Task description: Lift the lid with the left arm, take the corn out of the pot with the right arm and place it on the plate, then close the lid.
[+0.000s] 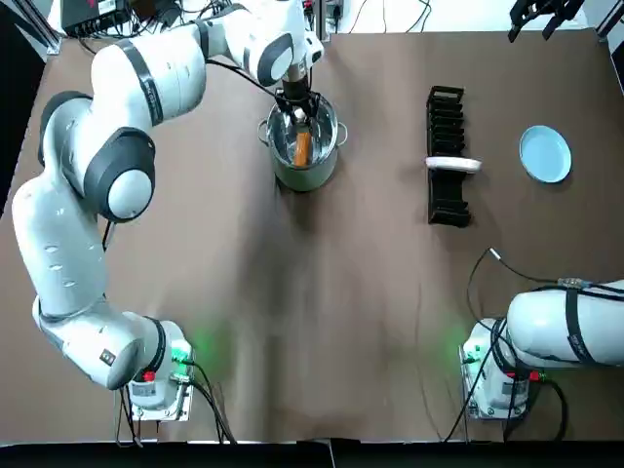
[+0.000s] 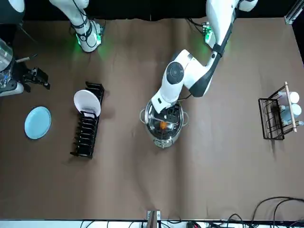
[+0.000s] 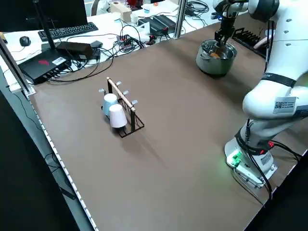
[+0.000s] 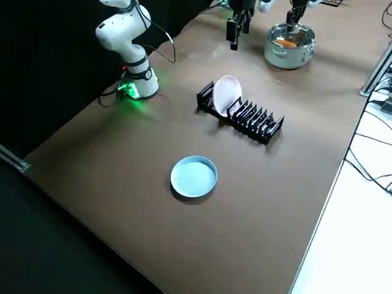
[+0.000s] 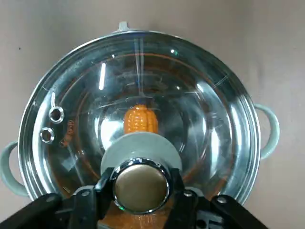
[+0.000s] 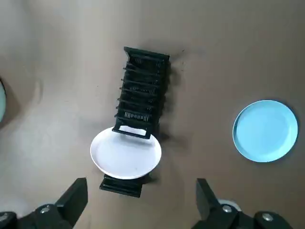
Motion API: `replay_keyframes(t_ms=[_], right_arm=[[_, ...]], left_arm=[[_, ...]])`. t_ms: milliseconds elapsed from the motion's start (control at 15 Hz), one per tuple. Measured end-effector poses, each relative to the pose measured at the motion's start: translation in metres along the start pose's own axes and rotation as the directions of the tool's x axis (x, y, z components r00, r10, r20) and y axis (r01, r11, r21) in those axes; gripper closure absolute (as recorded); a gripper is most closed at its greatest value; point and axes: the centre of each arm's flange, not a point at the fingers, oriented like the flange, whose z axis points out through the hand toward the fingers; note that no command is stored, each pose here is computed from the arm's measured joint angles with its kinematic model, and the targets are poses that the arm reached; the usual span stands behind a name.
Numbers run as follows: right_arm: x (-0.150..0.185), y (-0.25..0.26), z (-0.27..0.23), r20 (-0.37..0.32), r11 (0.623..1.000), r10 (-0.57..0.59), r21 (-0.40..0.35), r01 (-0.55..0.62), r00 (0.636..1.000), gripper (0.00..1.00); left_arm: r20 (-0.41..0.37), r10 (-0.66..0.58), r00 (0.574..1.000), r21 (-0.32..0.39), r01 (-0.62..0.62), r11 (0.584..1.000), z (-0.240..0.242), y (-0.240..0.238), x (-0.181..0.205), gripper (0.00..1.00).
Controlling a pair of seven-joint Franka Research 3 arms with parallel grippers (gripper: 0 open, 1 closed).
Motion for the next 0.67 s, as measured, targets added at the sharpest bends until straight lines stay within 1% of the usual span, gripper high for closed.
replay_keyframes(t_ms=[67,533,667], right_arm=[[0.0,0.0,0.0,0.0,1.0,0.0,0.0,0.0,1.0,0.0],[0.0005,-0.0007,-0.0003,-0.004,1.0,-0.002,0.0,0.002,1.0,0.0],[0.0013,-0.0073,-0.0002,-0.005,1.0,-0.019,-0.001,0.019,1.0,0.0]], left_arm=[[0.001,0.0,1.0,0.001,0.0,1.0,-0.0002,0.0,-0.0001,0.5],[0.0,-0.014,1.0,0.001,0.014,1.0,-0.0004,0.0,0.0002,0.49],[-0.004,-0.027,1.0,-0.001,0.027,1.0,-0.0025,-0.0007,0.0016,0.49]])
